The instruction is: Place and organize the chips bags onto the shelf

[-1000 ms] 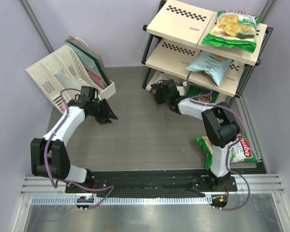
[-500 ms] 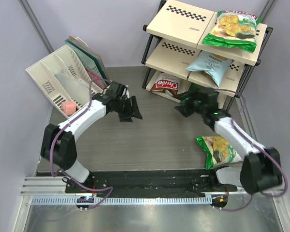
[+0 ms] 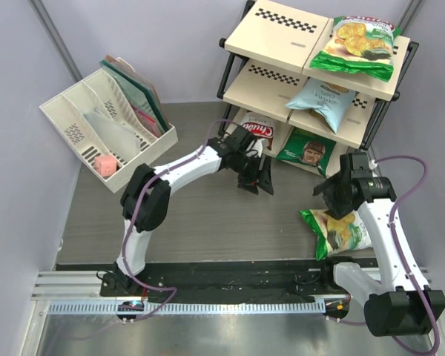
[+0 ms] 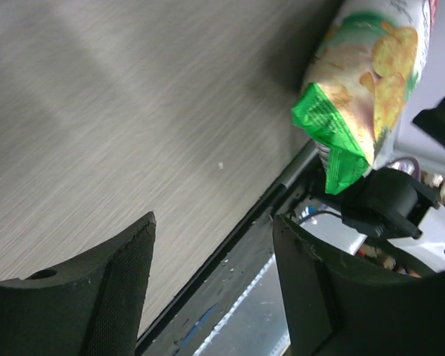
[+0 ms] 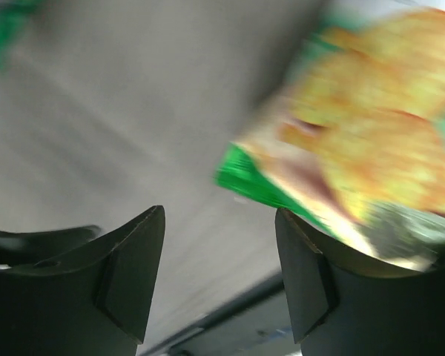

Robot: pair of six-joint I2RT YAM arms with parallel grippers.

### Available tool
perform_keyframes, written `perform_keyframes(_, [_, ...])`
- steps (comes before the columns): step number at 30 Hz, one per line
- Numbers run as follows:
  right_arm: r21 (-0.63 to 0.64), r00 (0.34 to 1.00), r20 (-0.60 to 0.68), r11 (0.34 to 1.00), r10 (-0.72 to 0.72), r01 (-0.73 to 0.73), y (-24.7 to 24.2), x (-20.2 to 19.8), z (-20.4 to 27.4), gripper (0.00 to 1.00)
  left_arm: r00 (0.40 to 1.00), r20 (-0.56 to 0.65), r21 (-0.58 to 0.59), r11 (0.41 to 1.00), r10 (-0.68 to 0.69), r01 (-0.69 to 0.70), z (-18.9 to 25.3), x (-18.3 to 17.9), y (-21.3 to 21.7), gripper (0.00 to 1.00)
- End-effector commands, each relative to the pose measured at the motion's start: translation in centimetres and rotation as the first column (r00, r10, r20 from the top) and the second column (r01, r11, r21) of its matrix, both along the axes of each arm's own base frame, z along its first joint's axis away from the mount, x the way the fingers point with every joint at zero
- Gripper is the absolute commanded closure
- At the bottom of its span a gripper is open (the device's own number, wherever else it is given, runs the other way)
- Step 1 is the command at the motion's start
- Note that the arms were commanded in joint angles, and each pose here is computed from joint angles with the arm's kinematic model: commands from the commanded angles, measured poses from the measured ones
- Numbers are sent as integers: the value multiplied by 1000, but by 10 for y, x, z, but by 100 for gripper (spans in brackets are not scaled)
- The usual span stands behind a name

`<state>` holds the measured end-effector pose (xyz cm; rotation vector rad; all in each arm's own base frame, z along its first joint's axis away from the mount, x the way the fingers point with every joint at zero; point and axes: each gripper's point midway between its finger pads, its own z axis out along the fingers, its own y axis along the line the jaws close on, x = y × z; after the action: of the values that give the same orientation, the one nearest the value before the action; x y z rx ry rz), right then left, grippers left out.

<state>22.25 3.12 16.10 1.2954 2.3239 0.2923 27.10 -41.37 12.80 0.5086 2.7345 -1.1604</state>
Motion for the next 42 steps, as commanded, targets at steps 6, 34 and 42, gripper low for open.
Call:
perform_keyframes(6, [-212,924,-375,977,-70,-12,-48,-103,-35,36,981,-96,-217,966,-167,143,3,-42,-78,35])
perform_keyframes(34, [-197,907,-419,980,-48,-39,-47,-89,-74,39,967,-210,-333,940,-147,70,-44,-51,-148,35])
perform_keyframes(42, [-182,905,-424,981,-21,-62,-44,-85,-80,41,954,-240,-374,924,-178,78,-50,-72,-165,59])
